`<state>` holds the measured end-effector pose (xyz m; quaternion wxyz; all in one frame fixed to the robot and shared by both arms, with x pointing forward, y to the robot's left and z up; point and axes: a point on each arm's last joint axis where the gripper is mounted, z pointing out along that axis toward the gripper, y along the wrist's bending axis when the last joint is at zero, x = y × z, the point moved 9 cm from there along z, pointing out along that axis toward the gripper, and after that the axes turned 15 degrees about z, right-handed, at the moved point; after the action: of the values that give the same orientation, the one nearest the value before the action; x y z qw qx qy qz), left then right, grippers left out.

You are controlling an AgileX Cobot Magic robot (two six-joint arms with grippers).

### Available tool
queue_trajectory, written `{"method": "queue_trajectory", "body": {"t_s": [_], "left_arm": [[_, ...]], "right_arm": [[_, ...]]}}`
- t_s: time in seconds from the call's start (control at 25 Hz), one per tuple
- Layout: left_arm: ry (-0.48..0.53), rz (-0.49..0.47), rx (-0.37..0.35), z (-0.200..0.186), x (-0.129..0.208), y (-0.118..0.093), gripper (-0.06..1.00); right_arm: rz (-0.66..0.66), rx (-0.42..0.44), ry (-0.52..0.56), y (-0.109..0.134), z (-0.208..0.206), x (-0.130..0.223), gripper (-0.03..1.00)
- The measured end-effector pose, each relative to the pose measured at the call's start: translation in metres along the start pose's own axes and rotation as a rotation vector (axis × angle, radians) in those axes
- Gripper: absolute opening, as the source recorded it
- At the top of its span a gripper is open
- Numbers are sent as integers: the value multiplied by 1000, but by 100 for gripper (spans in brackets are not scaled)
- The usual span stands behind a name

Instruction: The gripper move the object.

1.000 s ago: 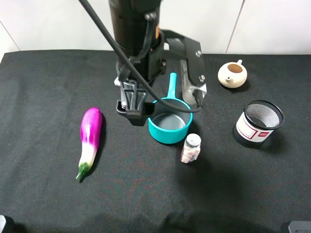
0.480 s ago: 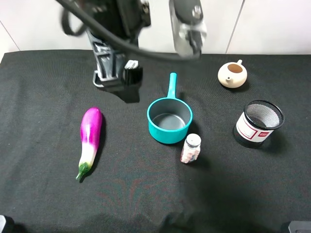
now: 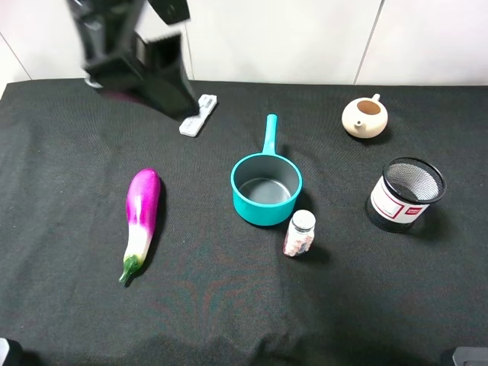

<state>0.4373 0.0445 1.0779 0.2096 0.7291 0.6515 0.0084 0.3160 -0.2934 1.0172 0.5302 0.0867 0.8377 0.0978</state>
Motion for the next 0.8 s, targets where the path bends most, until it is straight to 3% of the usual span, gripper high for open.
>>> {"method": "queue_trajectory", "body": {"t_s": [0.56,0.8], "left_arm": [[-47,17,-129,-45,14,5,99],[-60,-99,-223,-71,31,9,99]], "right_arm": [[0,0,0,0,0,0,69],[0,0,0,0,0,0,69]]}}
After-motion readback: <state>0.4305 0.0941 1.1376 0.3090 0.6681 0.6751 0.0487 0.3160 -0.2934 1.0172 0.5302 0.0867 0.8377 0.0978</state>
